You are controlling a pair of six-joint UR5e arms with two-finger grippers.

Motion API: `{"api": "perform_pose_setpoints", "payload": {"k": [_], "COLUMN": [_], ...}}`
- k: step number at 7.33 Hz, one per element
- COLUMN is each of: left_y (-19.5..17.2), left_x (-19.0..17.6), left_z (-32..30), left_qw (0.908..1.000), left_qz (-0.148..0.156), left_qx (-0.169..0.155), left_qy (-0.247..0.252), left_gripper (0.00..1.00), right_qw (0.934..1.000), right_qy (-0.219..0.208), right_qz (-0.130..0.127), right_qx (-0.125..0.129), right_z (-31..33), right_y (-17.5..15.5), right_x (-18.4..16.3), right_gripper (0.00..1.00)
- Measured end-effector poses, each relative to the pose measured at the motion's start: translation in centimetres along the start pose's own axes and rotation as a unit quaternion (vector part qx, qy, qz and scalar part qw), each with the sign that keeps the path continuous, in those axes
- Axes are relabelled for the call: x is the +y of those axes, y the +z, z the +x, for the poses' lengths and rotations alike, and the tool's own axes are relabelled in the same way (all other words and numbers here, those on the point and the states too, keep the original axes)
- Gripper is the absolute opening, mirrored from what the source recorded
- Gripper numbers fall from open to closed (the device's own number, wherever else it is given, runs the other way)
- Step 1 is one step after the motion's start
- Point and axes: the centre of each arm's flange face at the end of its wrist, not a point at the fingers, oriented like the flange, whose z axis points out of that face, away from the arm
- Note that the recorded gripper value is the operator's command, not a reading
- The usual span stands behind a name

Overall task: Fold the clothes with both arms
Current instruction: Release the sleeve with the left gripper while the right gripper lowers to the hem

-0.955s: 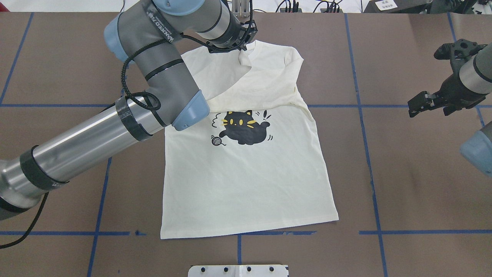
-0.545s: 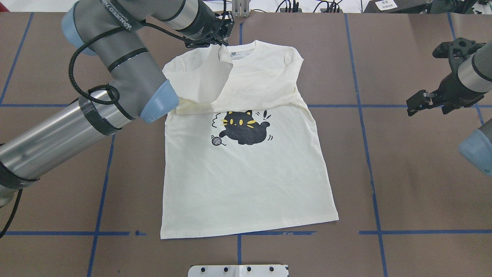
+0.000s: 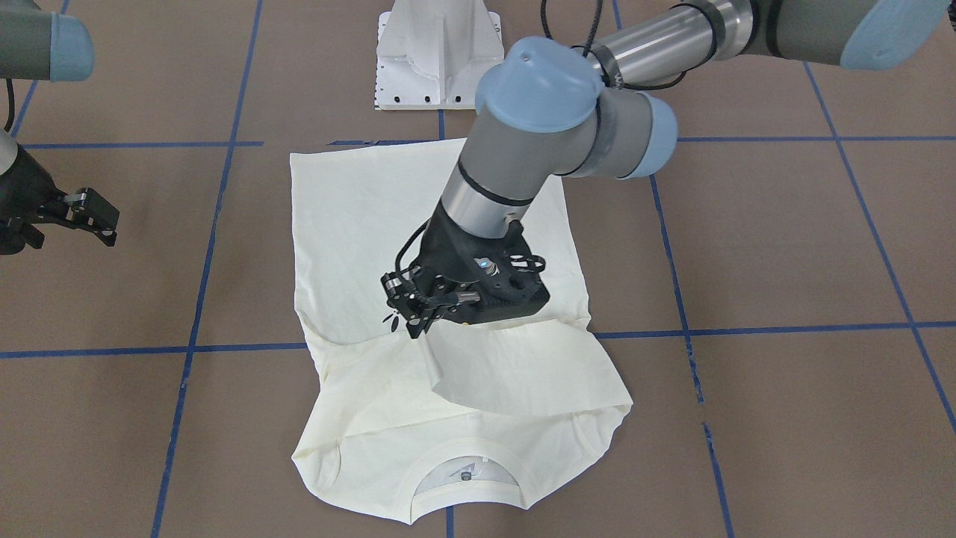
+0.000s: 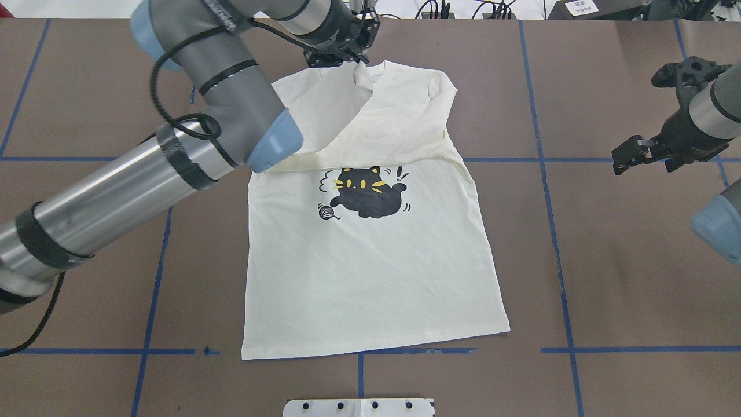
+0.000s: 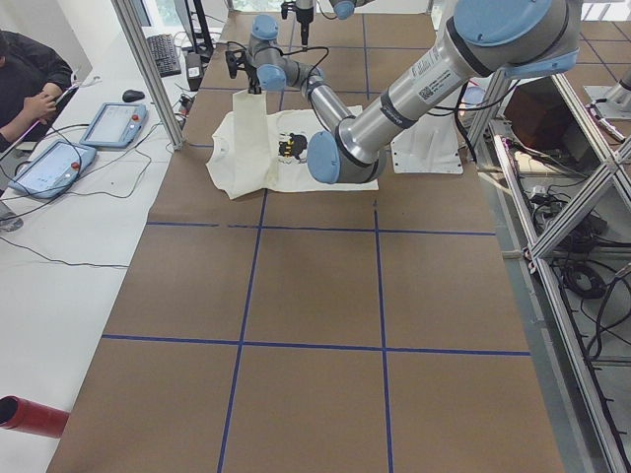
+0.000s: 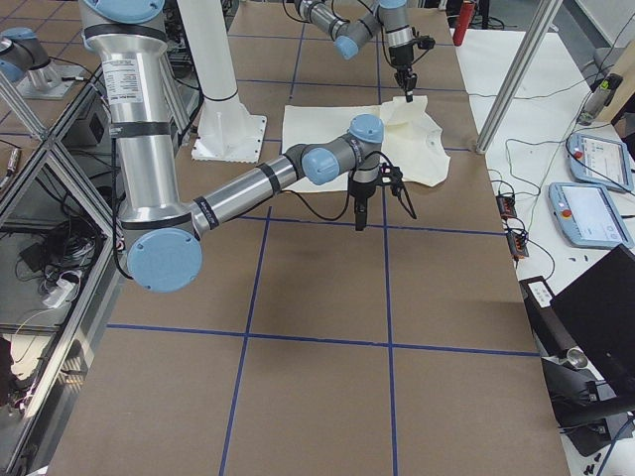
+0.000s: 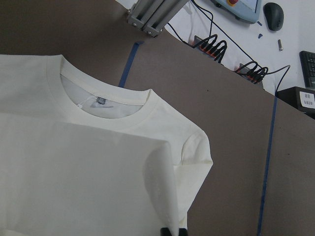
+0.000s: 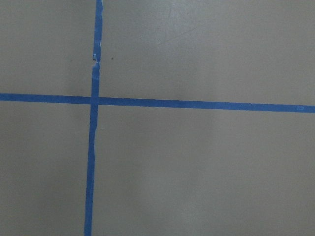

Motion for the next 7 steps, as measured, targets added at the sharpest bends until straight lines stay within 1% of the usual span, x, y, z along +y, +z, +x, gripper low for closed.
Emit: {"api": "perform_pose_setpoints", "payload": {"k": [1, 2, 3, 5, 6, 7], "left_y": [3.8, 5.7, 6.4, 6.2, 5.9, 5.4], "left_x": [1.9, 2.9, 3.5, 3.4, 3.2, 2.9], "left_z": [0.8, 1.0, 0.9, -0.1, -0.8, -2.3], "left_qw": [0.9994, 0.9982, 0.9978, 0.9977, 0.9978, 0.9983], "left_qz": [0.023, 0.041, 0.048, 0.049, 0.040, 0.025], "left_qx": [0.011, 0.027, 0.037, 0.047, 0.047, 0.043], "left_qy": [-0.023, -0.033, -0.027, 0.009, 0.024, 0.031], "left_gripper": [1.00, 1.00, 1.00, 1.00, 1.00, 1.00], "right_qw": [1.0000, 1.0000, 1.0000, 0.9999, 0.9999, 0.9997], "right_qy": [0.001, 0.001, 0.001, -0.001, -0.005, -0.005], "right_qz": [-0.001, -0.003, -0.006, -0.008, -0.005, 0.002], "right_qx": [0.001, 0.000, -0.003, -0.011, -0.015, -0.022], "right_z": [0.1, 0.1, 0.0, -0.2, -0.3, -0.5], "right_y": [0.1, 0.3, 0.3, 0.2, 0.1, 0.0], "right_x": [0.0, -0.1, 0.0, 0.0, 0.0, 0.0], "right_gripper": [1.00, 1.00, 1.00, 1.00, 1.00, 1.00]}}
